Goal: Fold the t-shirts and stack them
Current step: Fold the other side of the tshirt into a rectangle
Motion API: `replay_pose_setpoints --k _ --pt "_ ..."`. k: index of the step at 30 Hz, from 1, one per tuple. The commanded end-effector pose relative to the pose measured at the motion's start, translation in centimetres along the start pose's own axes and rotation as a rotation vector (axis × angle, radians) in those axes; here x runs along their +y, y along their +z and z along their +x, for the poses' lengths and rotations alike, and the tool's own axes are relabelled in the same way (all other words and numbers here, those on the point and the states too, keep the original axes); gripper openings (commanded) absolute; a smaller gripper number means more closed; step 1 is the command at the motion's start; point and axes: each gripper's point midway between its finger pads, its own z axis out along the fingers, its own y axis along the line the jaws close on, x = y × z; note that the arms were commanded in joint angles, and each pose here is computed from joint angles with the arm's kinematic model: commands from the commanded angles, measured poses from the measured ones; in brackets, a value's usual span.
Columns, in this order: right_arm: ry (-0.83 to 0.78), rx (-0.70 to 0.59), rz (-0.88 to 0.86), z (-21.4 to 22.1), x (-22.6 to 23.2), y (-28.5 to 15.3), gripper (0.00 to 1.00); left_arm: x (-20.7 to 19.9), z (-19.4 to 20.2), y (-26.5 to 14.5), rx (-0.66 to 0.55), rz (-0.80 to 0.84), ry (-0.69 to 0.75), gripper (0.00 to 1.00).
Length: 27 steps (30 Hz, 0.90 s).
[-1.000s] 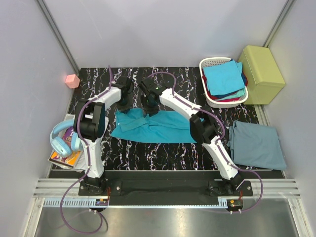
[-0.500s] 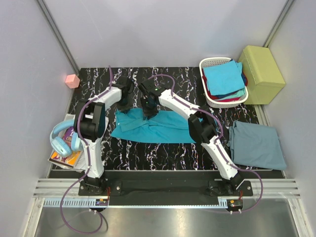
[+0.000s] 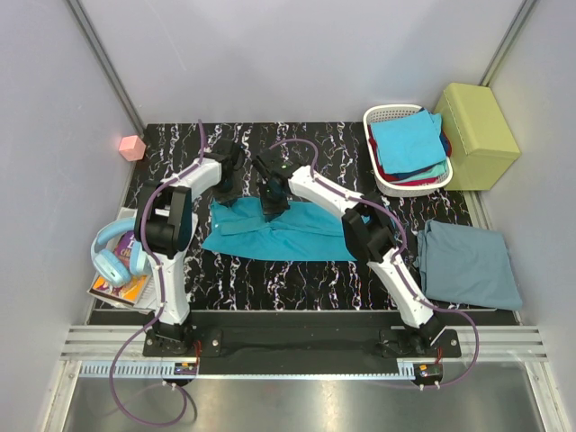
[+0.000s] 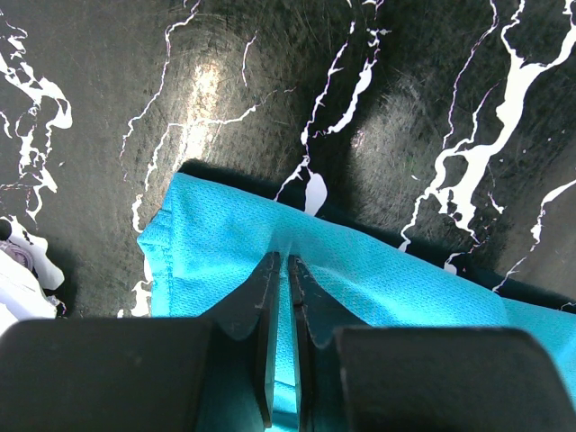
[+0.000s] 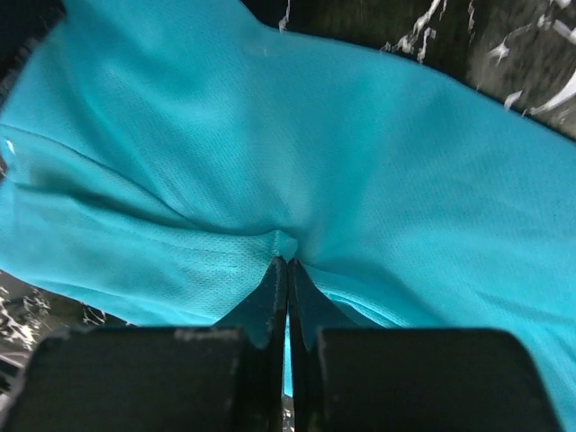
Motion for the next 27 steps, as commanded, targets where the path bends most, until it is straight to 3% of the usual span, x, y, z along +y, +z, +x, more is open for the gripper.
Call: replay_pose_setpoints --k 1,13,27 --pt "-0.062 -0.105 -0.025 -0.9 2.6 -5.3 0.0 -0.3 1.4 0.7 0.041 -0.001 0.018 0.12" --pt "-0.078 -0.125 -0.037 1.1 3.6 -7.9 0.0 -0.4 1.2 0.7 0.04 -0.002 0.016 0.12" --pt "-0.101 -0.053 -0.061 6.0 4.7 -6.9 0.0 -0.3 1.3 0.8 0.043 -0.007 0.016 0.12"
